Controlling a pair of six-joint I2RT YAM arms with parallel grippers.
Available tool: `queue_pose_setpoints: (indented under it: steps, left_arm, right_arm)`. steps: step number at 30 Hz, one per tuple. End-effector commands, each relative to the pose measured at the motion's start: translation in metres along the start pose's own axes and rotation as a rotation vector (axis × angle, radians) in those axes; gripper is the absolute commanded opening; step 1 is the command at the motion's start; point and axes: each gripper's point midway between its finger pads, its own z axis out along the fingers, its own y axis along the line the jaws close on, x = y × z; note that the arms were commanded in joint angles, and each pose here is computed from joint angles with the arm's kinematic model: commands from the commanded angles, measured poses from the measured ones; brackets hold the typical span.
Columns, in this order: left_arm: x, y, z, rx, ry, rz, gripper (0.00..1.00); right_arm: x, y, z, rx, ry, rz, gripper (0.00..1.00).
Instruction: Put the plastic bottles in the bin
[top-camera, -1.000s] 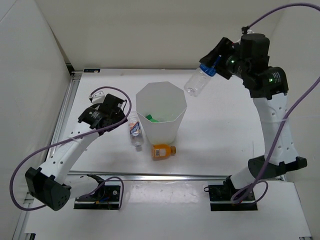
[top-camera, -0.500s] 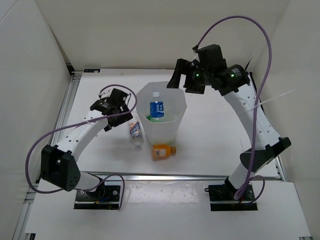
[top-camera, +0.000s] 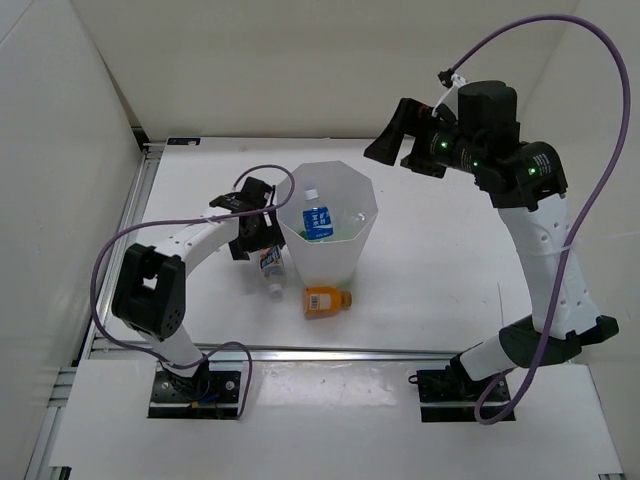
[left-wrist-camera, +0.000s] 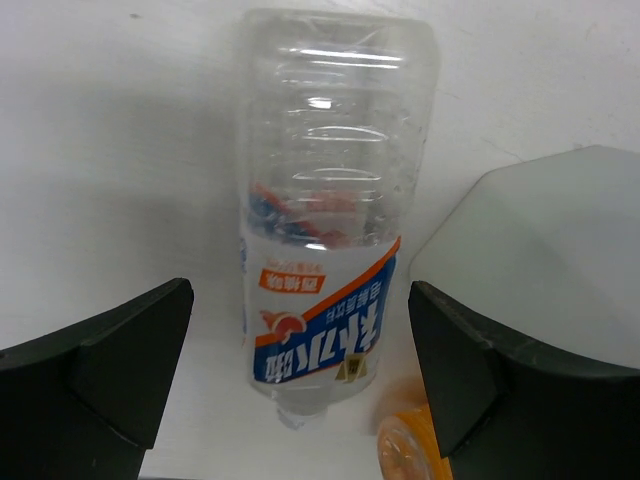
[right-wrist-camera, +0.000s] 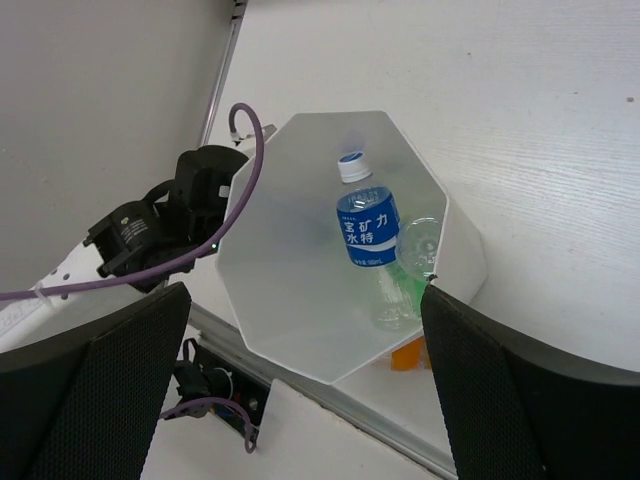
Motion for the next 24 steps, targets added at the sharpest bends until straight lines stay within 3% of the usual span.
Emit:
queue_pose_setpoints:
  steps: [1, 7, 10, 11, 13, 14, 18, 24]
  left_arm:
    - [-0.007, -0.021, 0.005, 0.086, 0.007, 0.026, 1.00]
    - [0.014, -0.014, 0.029, 0.051, 0.088, 0.034, 1.00]
    - [0.018, -0.011, 0.031, 0.044, 0.097, 0.035, 0.82]
    - [0.014, -0.007, 0.032, 0.031, 0.088, 0.027, 0.63]
    - [0.004, -0.006, 0.022, 0.028, 0.037, 0.024, 0.47]
    - [-0.003, 0.000, 0.018, -0.003, 0.001, 0.013, 0.43]
    - [-0.044, 0.011, -0.026, -0.065, -0.159, -0.040, 0.43]
    - [-0.124, 0.011, -0.148, -0.047, -0.483, -0.173, 0.45]
  right_arm:
    - [-0.003, -0.005, -0.003, -0.009, 0.003, -0.020, 1.00]
    - [-0.011, -0.019, -0.009, 0.001, -0.003, -0.007, 1.00]
    - [-0.018, -0.026, -0.015, 0.006, -0.022, 0.008, 1.00]
    - [-0.017, -0.024, -0.015, -0.005, -0.017, 0.008, 1.00]
    - [-0.019, -0.026, -0.016, -0.007, -0.018, 0.015, 1.00]
    - [-0.020, -0.027, -0.017, -0.009, -0.019, 0.019, 1.00]
    - [-0.019, -0.033, -0.014, -0.008, -0.010, 0.031, 1.00]
    - [-0.015, -0.036, -0.009, -0.014, -0.001, 0.042, 1.00]
